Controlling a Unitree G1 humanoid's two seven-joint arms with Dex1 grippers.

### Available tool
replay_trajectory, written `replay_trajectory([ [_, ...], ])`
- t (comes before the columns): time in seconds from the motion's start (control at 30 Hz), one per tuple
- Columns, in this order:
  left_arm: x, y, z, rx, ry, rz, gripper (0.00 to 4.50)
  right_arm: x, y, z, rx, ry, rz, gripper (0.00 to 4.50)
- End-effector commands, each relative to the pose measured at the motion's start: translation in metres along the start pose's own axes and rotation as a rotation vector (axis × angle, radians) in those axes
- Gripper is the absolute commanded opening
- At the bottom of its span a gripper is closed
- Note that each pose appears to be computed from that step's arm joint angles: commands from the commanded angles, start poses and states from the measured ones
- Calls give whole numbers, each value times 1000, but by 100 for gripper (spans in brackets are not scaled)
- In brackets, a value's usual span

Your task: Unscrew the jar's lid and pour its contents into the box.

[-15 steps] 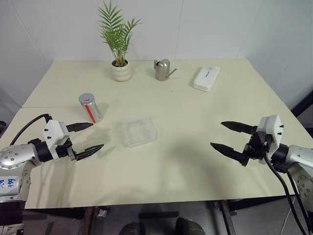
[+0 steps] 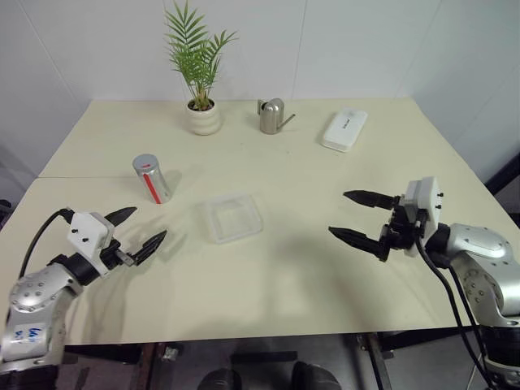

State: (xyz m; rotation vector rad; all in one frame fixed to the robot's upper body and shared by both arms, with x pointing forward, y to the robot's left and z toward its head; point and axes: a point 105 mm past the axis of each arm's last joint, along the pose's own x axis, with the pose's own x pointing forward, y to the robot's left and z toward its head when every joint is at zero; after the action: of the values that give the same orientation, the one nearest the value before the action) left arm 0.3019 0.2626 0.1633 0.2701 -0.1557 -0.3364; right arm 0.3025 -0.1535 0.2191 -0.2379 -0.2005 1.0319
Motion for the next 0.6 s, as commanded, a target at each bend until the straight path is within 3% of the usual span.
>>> replay_trajectory([
  [0.03,11,-2,14,28,-54,158,447,14,0,8,-19,-17,-14,450],
  [0.33,51,10,3,-28,-20,545,447,56,5,17,13,-69,7,450],
  [0.6,88,19,0,-39,-8,581,447,72,12,21,28,-124,-6,450],
])
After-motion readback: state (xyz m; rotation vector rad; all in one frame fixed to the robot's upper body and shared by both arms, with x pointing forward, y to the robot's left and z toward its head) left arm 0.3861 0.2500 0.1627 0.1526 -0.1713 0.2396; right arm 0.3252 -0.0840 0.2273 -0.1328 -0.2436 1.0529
